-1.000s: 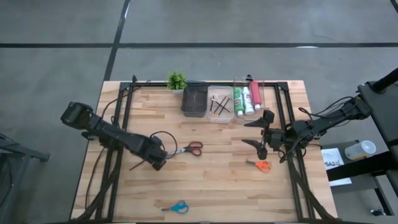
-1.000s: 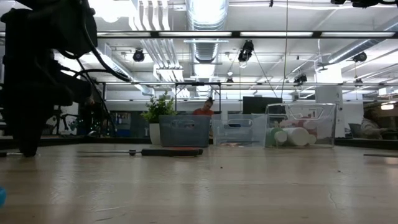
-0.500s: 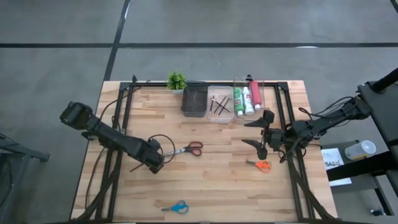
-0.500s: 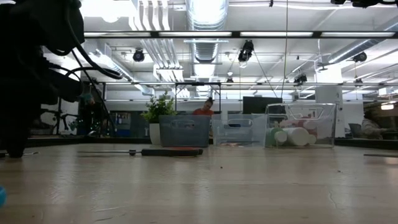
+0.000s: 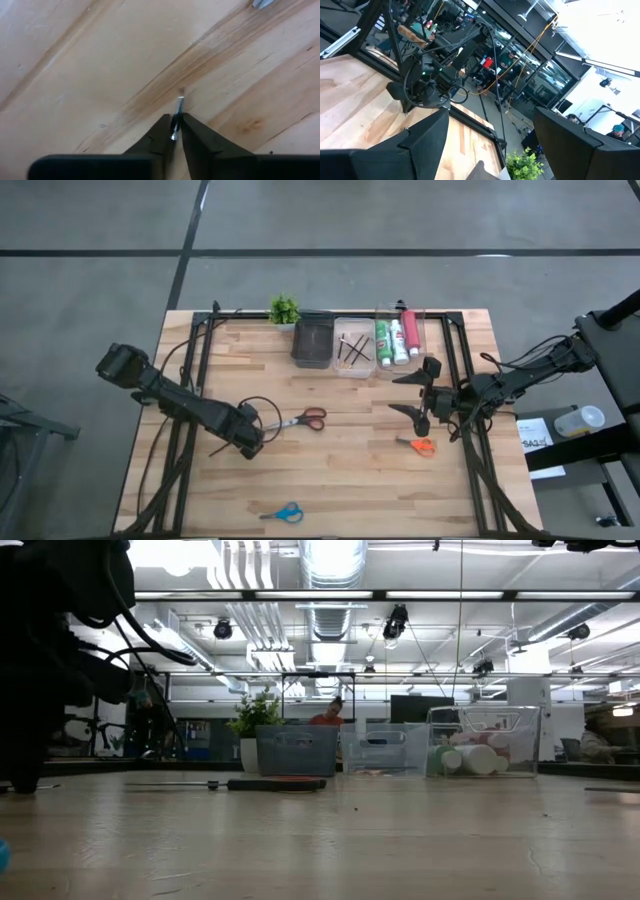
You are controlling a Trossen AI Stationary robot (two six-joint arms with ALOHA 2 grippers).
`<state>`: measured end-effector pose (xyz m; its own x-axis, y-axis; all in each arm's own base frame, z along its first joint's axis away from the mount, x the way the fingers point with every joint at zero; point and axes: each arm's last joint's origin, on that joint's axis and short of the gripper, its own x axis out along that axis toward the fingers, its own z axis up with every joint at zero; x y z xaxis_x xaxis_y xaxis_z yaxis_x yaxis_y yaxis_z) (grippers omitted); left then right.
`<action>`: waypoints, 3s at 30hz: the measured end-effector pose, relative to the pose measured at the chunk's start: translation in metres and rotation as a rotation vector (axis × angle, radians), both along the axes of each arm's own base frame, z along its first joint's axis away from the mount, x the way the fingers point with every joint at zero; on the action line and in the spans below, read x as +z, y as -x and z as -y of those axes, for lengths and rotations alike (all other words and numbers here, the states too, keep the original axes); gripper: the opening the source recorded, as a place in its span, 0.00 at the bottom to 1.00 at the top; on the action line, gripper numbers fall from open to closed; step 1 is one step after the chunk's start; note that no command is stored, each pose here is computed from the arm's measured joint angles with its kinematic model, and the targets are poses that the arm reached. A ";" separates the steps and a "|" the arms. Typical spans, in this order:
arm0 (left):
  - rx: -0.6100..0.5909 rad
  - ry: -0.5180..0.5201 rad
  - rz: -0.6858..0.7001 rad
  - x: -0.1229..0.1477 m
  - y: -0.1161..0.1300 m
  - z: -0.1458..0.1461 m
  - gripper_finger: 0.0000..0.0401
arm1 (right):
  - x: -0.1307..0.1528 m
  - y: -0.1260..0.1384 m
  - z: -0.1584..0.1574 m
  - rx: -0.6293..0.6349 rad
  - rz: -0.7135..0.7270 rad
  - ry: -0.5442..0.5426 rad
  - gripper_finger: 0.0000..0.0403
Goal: Pick & Place Paint Supplies
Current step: Put the silver paint brush into the white transparent bin
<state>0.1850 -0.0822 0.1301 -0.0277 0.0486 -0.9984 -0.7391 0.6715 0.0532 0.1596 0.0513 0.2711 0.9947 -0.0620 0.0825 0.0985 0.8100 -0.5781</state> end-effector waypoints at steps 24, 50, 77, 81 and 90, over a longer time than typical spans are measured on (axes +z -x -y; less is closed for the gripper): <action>0.000 -0.001 -0.002 0.000 0.000 0.000 0.01 | 0.000 0.000 0.000 0.000 0.000 -0.001 0.71; -0.003 0.006 0.005 0.007 -0.002 0.001 0.02 | 0.000 0.000 0.000 0.000 0.000 -0.001 0.71; -0.002 0.011 0.021 0.010 -0.004 0.002 0.02 | 0.000 0.000 0.000 0.000 0.000 -0.001 0.71; -0.002 0.010 0.022 0.010 -0.004 0.002 0.02 | 0.000 0.000 0.000 0.000 0.000 0.003 0.71; 0.000 0.011 0.024 0.009 -0.004 0.002 0.03 | 0.000 0.000 0.000 0.000 0.000 -0.001 0.71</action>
